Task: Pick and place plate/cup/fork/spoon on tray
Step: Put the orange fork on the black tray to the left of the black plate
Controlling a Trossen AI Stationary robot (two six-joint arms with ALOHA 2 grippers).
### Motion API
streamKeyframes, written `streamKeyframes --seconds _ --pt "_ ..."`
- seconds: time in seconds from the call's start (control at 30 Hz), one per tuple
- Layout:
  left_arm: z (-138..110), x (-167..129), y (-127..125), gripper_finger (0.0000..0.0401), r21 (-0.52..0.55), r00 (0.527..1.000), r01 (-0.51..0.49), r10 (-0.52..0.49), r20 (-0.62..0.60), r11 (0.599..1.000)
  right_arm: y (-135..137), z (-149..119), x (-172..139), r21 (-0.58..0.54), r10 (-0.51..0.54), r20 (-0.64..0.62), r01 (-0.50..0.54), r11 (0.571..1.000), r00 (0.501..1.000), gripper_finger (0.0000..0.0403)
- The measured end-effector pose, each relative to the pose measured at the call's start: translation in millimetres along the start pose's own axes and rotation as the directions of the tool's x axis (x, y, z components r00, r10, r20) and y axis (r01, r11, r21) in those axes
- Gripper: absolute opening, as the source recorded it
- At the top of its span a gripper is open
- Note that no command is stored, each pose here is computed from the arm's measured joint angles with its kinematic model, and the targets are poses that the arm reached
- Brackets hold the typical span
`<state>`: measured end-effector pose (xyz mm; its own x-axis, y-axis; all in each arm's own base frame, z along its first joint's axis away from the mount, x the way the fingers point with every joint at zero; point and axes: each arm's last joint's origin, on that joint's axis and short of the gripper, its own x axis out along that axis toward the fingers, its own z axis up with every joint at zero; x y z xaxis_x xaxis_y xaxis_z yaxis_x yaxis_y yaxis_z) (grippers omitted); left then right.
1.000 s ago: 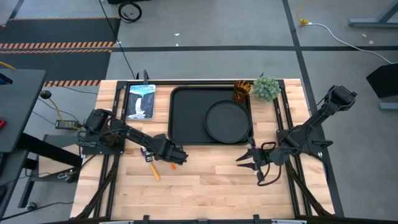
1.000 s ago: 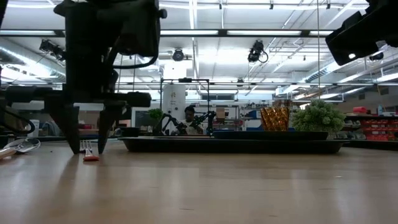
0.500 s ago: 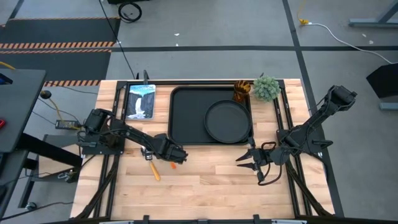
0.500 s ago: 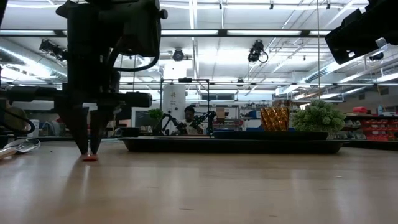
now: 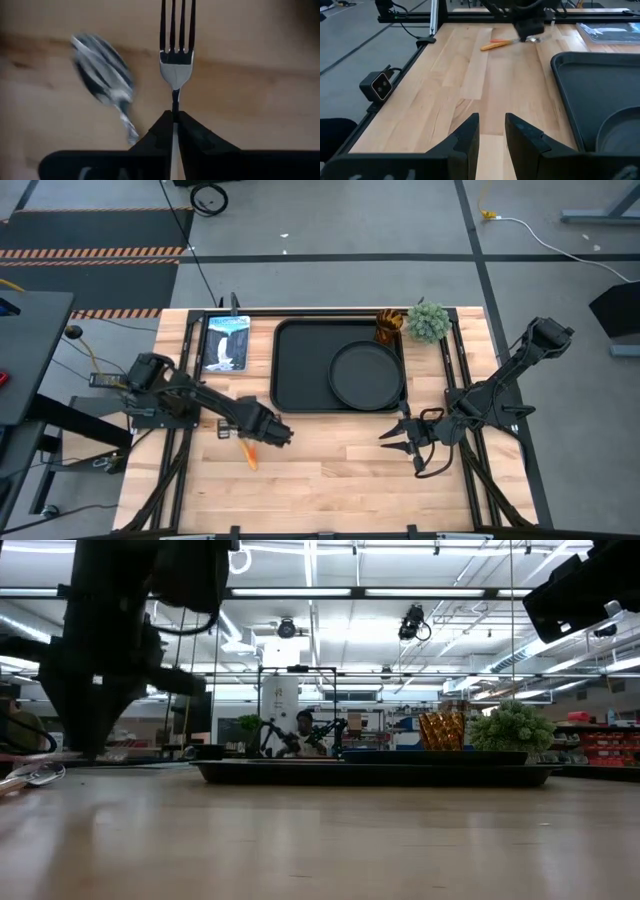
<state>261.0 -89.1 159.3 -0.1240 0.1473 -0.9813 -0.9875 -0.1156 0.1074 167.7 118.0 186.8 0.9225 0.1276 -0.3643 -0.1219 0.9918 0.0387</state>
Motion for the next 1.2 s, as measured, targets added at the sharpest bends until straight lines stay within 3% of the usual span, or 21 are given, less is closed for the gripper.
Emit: streamKeyframes --seconds 0.27,0.43,0.77,0.9,1.07,1.2 --pt "31 -19 -3 0.0018 -0.050 0.983 0.137 -0.130 0.131 0.989 0 1 0 -0.001 0.002 0.011 -0.002 1.000 1.000 0.0100" --pt "56 -23 -21 0.0018 -0.017 0.969 0.191 -0.186 0.163 0.981 0 2 0 0.001 0.003 0.015 -0.003 1.000 1.000 0.0100" --pt "116 -37 -72 0.0017 0.092 0.851 0.449 -0.457 0.260 0.889 0 2 0 -0.009 0.002 0.016 -0.002 1.000 1.000 0.0100" --pt "132 -38 -96 0.0017 0.137 0.816 0.491 -0.510 0.272 0.860 0 2 0 -0.016 0.002 0.015 -0.001 1.000 1.000 0.0100" --pt "146 -33 -125 0.0016 0.198 0.831 0.458 -0.496 0.252 0.867 0 2 0 -0.019 0.001 0.014 -0.001 1.000 1.000 0.0100" --pt "158 -21 -144 0.0016 0.223 0.871 0.395 -0.441 0.217 0.891 0 1 0 -0.031 0.001 0.011 0.000 1.000 1.000 0.0100"
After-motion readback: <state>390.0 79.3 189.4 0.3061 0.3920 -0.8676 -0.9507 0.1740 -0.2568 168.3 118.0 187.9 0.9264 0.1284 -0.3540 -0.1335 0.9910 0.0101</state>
